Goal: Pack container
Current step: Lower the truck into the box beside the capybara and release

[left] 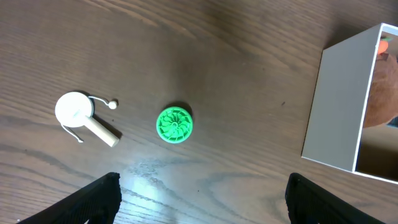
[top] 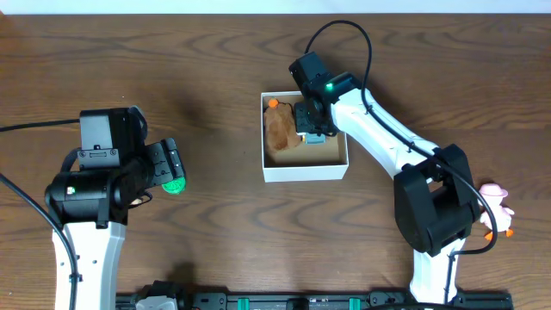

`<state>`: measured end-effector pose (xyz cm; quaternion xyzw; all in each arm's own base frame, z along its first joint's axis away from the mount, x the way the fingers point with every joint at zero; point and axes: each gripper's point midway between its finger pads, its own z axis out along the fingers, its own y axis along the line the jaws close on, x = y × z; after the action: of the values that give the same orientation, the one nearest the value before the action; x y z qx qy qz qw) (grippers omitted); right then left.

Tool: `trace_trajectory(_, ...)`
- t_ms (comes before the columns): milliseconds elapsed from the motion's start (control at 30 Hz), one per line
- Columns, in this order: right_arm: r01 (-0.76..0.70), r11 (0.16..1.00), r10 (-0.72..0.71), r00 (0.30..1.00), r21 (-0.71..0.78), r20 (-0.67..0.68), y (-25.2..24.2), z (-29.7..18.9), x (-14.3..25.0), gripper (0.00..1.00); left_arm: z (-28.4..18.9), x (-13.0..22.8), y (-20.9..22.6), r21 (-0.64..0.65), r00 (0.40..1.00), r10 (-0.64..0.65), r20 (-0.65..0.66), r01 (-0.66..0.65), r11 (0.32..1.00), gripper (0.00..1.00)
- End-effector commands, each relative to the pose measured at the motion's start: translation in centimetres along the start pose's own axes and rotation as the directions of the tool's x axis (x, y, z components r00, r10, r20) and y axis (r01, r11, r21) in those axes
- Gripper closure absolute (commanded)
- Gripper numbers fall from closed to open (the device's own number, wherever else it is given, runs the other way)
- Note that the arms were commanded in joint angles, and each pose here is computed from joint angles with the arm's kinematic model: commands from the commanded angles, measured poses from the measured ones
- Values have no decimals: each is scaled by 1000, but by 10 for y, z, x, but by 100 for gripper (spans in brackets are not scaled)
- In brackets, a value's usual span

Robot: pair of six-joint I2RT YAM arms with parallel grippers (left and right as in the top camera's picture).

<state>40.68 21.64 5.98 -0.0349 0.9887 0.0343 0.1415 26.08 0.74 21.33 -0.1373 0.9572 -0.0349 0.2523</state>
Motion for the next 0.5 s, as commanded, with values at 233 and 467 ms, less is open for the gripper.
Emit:
trace_trajectory(233,48,999,-49,995,11,86,-11,-54,-24,33,-3,-4,1,-4,1000,1,10,-1,1000,15)
trace_trajectory(467,-110,993,89,944,50,319,-81,-190,-61,16,-3,-2,2,-6,1000,1,3,-1,1000,15)
